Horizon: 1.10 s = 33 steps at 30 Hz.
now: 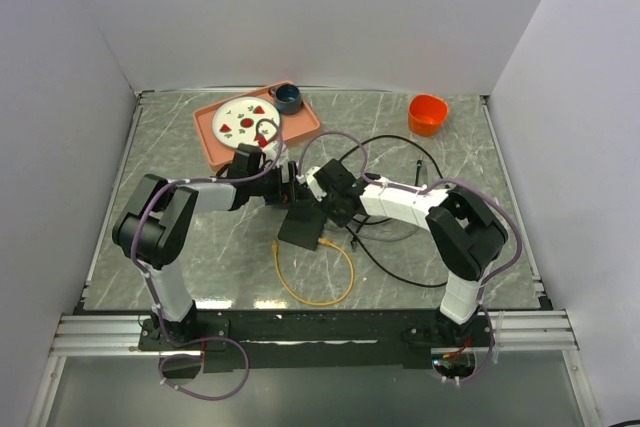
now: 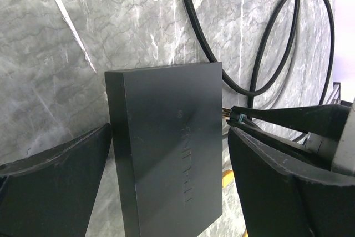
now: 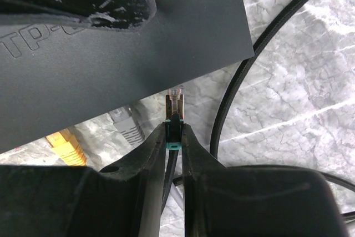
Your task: Insert the plug into the switch port
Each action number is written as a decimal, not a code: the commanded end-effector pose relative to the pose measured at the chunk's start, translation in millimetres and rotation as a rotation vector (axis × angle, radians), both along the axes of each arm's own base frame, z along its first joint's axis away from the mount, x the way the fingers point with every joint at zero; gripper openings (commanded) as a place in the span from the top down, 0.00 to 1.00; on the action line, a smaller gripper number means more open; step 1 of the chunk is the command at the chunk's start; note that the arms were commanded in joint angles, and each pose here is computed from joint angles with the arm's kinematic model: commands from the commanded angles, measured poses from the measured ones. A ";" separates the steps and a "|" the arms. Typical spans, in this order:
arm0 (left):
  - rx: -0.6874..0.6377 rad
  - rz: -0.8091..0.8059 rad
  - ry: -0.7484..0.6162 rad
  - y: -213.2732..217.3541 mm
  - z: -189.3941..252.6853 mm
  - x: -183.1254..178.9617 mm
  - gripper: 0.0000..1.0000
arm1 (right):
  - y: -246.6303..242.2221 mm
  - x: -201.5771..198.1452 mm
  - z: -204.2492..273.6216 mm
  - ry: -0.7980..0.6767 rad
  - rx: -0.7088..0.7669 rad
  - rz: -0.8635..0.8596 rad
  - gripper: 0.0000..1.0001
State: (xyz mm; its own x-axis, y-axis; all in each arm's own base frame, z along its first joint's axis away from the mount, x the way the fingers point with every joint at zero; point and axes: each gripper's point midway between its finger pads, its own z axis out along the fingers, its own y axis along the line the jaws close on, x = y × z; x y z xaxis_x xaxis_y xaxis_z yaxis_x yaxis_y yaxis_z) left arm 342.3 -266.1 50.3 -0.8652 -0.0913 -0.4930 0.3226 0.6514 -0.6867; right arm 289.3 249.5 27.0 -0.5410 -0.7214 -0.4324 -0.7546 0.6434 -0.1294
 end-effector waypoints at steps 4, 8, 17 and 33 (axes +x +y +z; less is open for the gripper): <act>0.046 0.127 0.064 19.7 -10.3 -6.0 0.09 | 21.3 3.2 17.7 -0.055 0.071 0.050 1.00; 0.029 0.178 0.057 34.2 -7.3 -2.8 0.14 | 25.3 0.9 18.2 -0.052 0.074 0.058 1.00; -0.006 0.126 0.087 33.3 -20.7 -14.8 0.25 | 34.0 -4.3 19.8 -0.056 0.093 0.072 1.00; -0.062 0.010 0.089 15.8 -23.0 -33.9 0.36 | 57.3 -1.2 34.7 -0.097 0.196 0.106 1.00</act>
